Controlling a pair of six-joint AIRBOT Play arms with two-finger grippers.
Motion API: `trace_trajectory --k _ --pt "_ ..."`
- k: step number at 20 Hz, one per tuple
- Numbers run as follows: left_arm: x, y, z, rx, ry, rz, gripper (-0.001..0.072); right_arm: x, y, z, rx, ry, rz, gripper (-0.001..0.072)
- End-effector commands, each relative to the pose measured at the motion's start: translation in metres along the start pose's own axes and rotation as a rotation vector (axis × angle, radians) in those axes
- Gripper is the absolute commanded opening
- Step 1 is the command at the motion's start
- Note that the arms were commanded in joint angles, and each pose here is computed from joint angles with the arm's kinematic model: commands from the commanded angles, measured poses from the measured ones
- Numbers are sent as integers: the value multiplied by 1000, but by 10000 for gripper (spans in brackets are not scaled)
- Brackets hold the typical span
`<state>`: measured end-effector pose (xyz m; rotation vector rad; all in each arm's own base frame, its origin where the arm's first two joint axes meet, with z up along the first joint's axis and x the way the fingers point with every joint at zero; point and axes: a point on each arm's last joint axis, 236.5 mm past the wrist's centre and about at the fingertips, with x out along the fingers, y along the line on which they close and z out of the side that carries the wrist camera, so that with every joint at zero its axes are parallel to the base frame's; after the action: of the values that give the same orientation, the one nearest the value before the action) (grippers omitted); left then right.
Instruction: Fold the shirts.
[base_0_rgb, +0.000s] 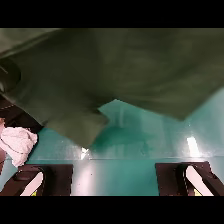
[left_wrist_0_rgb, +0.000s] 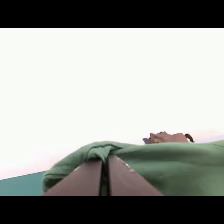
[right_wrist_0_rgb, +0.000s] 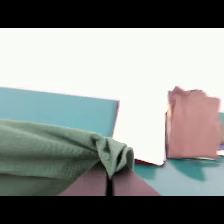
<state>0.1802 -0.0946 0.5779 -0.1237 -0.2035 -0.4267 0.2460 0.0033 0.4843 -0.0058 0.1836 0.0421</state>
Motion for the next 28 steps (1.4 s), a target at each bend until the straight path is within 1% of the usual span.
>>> trace_trajectory --k 1,4,8,11,14,16,17,19,21,24,26,28 --pt "10 7 -7 -37 18 9 28 0 -4 4 -6 10 -12 13" --pt "69 45 -110 -149 313 28 28 55 -24 -56 105 198 27 12" --pt "125 93 -293 -349 755 49 28 141 -50 -179 261 579 82 12" --pt "138 125 -428 -480 1022 99 28 196 -47 -288 260 892 100 12" --pt "154 152 -520 -552 1135 141 29 241 -33 -380 205 1113 116 13" --pt "167 162 -553 -578 1132 146 28 274 -23 -411 227 1150 122 13" --pt "176 167 -561 -586 1104 153 28 288 -21 -416 233 1149 121 13" --pt "189 180 -561 -570 1045 179 28 315 -22 -408 222 1104 122 13" --pt "190 185 -554 -562 1041 180 28 326 -24 -388 209 1062 129 12" --pt "154 172 -564 -526 1212 115 28 312 -35 -381 172 1088 107 12" --pt "120 161 -585 -504 1363 91 28 295 -38 -396 170 1129 89 12" --pt "102 151 -607 -533 1421 90 29 284 -39 -418 187 1162 83 13"
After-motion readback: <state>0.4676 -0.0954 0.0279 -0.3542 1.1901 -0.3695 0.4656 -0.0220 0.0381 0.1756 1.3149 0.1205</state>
